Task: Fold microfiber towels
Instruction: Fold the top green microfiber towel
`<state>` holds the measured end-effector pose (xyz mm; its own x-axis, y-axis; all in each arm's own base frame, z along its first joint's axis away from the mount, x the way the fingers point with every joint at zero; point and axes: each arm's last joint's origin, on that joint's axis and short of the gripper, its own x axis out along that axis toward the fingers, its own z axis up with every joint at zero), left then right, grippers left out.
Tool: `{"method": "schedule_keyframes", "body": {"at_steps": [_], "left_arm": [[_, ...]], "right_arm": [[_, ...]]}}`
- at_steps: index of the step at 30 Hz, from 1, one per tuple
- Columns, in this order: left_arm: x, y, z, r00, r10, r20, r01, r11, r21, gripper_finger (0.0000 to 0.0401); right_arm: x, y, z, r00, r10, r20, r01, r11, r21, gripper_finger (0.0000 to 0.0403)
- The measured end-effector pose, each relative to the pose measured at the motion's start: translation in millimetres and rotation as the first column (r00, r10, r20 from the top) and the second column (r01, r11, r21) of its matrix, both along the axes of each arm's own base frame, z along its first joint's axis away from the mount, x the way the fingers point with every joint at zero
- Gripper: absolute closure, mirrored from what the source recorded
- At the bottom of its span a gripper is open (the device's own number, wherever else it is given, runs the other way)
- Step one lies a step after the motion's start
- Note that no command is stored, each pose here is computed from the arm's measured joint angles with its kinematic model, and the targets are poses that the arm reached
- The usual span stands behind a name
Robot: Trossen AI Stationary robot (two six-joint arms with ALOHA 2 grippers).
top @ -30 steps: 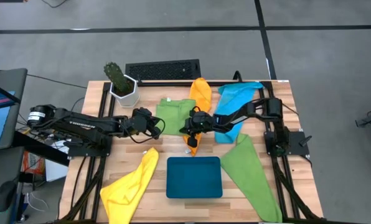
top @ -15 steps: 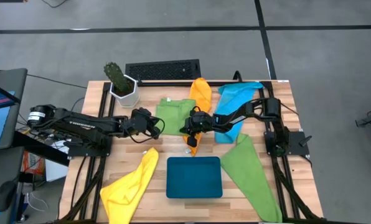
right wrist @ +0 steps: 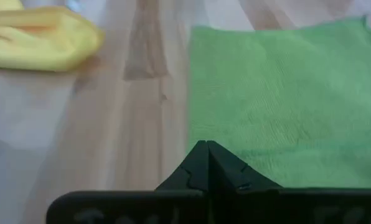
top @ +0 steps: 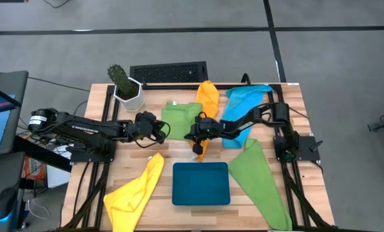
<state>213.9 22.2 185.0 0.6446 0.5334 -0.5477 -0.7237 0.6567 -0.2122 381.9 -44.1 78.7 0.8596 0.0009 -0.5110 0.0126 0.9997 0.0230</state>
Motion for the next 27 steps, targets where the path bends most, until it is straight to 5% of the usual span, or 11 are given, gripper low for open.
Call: {"method": "schedule_keyframes", "body": {"at_steps": [7, 15, 19, 27], "left_arm": [[-1.0, -0.2, -1.4, 1.0, 0.004, -0.011, -0.004, 1.0, -0.013, 0.0348], [-14.0, -1.1, -21.5, 0.995, 0.095, -0.034, -0.099, 0.988, -0.118, 0.0348], [-23.8, -3.9, -42.3, 0.989, 0.134, 0.06, -0.119, 0.972, -0.204, 0.0348], [-39.4, -11.1, -66.4, 0.994, 0.071, 0.088, -0.043, 0.956, -0.292, 0.0348]], "right_arm": [[0.2, -3.0, -8.8, 1.0, -0.008, -0.013, 0.008, 1.0, 0.015, 0.0381], [-2.1, -7.7, 56.7, 0.99, -0.026, 0.142, 0.027, 1.0, -0.007, 0.0369], [-5.9, -5.1, 82.8, 0.98, -0.012, 0.201, 0.018, 0.999, -0.028, 0.0368], [-7.4, -0.2, 80.1, 0.987, 0.005, 0.16, 0.0, 0.999, -0.033, 0.0374]]}}
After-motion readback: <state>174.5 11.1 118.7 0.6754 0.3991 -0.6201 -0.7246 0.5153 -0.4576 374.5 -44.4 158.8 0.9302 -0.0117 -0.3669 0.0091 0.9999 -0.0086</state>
